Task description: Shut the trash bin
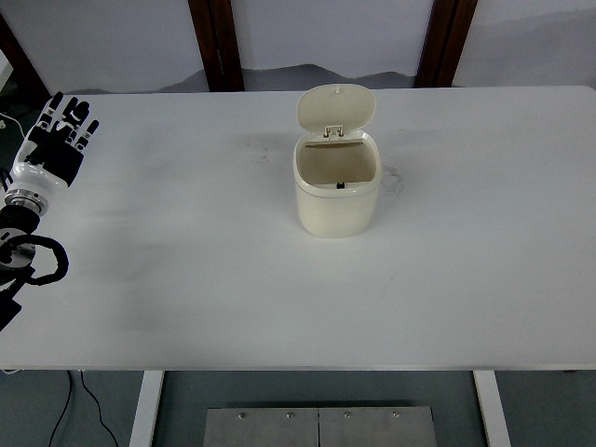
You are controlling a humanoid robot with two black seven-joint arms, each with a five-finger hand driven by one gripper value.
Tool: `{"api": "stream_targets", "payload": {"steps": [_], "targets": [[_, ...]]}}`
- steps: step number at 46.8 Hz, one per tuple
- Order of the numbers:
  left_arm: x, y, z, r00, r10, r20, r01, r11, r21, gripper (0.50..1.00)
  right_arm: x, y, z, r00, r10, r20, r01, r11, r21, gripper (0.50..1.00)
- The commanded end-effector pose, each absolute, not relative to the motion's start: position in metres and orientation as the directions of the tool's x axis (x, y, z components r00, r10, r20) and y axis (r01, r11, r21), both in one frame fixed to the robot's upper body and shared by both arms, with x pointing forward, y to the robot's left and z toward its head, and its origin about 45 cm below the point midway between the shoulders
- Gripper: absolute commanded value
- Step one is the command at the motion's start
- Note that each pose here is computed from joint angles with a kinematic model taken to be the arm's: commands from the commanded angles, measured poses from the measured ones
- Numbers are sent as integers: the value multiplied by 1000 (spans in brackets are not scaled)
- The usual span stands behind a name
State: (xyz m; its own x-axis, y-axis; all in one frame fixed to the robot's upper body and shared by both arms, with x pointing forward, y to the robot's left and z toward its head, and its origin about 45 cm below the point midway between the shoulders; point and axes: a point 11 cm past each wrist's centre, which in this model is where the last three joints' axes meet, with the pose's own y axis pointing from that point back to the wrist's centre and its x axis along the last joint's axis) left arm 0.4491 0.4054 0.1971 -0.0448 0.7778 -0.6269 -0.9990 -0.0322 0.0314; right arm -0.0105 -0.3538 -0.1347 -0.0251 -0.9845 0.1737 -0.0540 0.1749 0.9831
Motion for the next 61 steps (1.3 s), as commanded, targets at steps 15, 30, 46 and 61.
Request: {"api": "stream_targets", "payload": {"steps": [15,30,46,61], "targets": [[453,404,202,-42,778,-627,-999,-33,25,1000,-10,-354,-135,-25,-984,174,-54,175,983,991],[452,405,203,-39,778,-627,-999,-33,21,1000,-10,-354,-135,-25,-984,174,-54,175,983,991],[455,407,209,-33,783,-622,-999,-33,12,1000,-10,-354,-135,-25,-984,174,-54,175,983,991],[459,407,218,-22,786,-618,-1000,-30,-3,1000,-10,-354,-135,-25,-984,174,-54,175,983,991]]}}
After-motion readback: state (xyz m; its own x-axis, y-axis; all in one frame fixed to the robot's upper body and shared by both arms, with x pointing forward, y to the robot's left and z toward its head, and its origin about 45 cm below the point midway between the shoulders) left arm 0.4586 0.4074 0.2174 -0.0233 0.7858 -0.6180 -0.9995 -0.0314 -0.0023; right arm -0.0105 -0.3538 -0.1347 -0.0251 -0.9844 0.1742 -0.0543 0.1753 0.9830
